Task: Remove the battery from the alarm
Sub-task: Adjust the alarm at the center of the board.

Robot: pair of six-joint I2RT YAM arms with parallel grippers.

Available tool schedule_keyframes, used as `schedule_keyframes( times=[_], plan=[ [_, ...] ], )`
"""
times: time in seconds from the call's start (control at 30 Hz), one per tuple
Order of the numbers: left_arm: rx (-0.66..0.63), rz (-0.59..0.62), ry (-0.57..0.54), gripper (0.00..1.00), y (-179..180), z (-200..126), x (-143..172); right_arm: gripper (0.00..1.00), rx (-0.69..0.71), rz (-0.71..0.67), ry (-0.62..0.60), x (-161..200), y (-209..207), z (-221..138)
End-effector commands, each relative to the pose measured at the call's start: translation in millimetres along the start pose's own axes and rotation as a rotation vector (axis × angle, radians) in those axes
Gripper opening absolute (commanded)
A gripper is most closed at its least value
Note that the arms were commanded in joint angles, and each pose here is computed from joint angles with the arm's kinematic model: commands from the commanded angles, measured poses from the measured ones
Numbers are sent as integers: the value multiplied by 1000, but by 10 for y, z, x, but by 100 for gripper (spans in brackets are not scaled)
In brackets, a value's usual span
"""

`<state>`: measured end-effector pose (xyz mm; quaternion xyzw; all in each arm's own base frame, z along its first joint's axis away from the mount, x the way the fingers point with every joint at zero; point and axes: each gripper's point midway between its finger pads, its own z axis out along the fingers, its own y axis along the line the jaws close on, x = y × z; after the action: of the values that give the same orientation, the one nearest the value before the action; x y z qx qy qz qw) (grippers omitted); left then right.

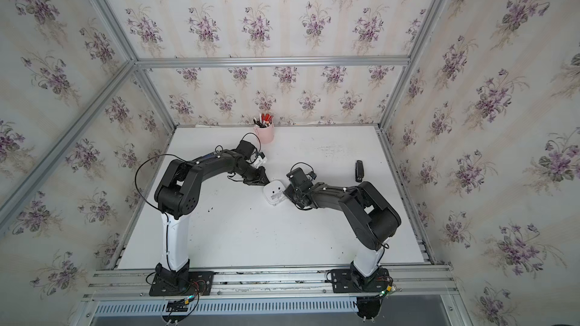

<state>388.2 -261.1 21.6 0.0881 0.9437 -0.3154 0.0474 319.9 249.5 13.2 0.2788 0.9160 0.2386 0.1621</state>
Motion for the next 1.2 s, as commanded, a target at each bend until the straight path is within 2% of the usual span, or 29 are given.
schedule_keyframes(
  times=[0.0,0.4,0.5,0.63,0.8,0.9,1.0,1.17],
  plan=[
    [29,22,-10,17,-84,-31,22,0,45,-49,32,17,-86,37],
    [32,5,15,16,-155,-134,480,0,23,-190,165,92,228,315],
    [1,-14,22,16,-60,-131,598,0,65,-211,108,-99,248,248],
    [-7,-24,32,16,-27,-129,648,0,104,-184,41,-290,162,-77],
    [-28,-16,9,16,-18,-200,554,0,119,-98,49,-86,-177,-512],
    [-55,-27,-23,16,45,-283,433,0,121,-64,90,173,-365,-645],
    [-60,-13,-47,17,24,-310,298,0,130,-23,125,459,-556,-643],
    [-13,22,-47,16,-108,-256,188,0,113,19,119,633,-654,-478]
  ],
)
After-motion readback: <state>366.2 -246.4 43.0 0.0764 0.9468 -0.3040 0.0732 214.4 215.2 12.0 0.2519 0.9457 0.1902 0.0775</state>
